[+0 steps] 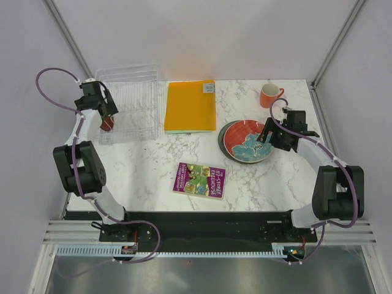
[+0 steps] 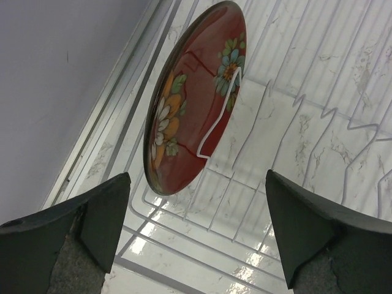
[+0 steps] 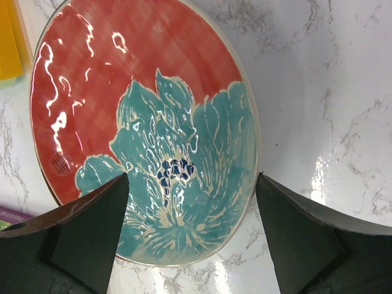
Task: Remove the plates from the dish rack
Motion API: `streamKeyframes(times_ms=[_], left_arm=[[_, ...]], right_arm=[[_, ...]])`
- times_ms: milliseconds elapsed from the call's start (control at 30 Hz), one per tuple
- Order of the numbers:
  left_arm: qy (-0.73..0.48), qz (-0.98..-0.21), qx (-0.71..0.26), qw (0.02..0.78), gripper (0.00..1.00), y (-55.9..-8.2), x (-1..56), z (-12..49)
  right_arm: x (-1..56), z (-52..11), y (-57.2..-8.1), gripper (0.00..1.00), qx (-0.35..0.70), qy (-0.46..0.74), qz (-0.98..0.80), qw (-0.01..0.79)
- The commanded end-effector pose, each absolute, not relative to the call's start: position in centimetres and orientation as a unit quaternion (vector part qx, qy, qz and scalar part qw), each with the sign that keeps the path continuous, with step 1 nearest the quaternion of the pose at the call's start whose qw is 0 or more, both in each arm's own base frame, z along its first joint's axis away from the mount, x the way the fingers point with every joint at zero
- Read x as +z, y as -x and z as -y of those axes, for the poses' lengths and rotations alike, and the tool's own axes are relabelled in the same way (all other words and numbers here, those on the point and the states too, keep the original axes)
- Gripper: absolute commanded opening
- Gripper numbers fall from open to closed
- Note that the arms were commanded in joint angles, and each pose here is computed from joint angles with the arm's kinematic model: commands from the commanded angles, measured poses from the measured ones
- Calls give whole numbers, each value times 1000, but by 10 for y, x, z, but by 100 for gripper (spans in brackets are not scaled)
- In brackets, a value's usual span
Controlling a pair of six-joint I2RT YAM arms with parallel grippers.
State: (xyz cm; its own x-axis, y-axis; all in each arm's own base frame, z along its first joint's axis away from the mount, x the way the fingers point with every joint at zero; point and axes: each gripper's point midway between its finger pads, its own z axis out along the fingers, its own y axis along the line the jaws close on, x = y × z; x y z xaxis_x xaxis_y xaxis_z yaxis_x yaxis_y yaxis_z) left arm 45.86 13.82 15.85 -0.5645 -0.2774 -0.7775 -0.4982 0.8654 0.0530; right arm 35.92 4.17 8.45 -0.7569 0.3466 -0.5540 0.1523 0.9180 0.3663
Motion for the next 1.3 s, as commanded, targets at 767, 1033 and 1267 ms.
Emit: streamKeyframes(times_ms=[767, 1033, 1267], left_arm=[[281, -812, 191, 473, 73, -467, 161, -179], [285, -797, 211, 489, 62, -475, 158, -187], [291, -800, 181, 493, 35, -490, 152, -182]], right_arm=[[65, -50, -363, 90, 172, -114, -929, 307], [61, -52, -364, 90, 179, -111, -930, 302], [55, -56, -364, 90, 185, -109, -932, 292]])
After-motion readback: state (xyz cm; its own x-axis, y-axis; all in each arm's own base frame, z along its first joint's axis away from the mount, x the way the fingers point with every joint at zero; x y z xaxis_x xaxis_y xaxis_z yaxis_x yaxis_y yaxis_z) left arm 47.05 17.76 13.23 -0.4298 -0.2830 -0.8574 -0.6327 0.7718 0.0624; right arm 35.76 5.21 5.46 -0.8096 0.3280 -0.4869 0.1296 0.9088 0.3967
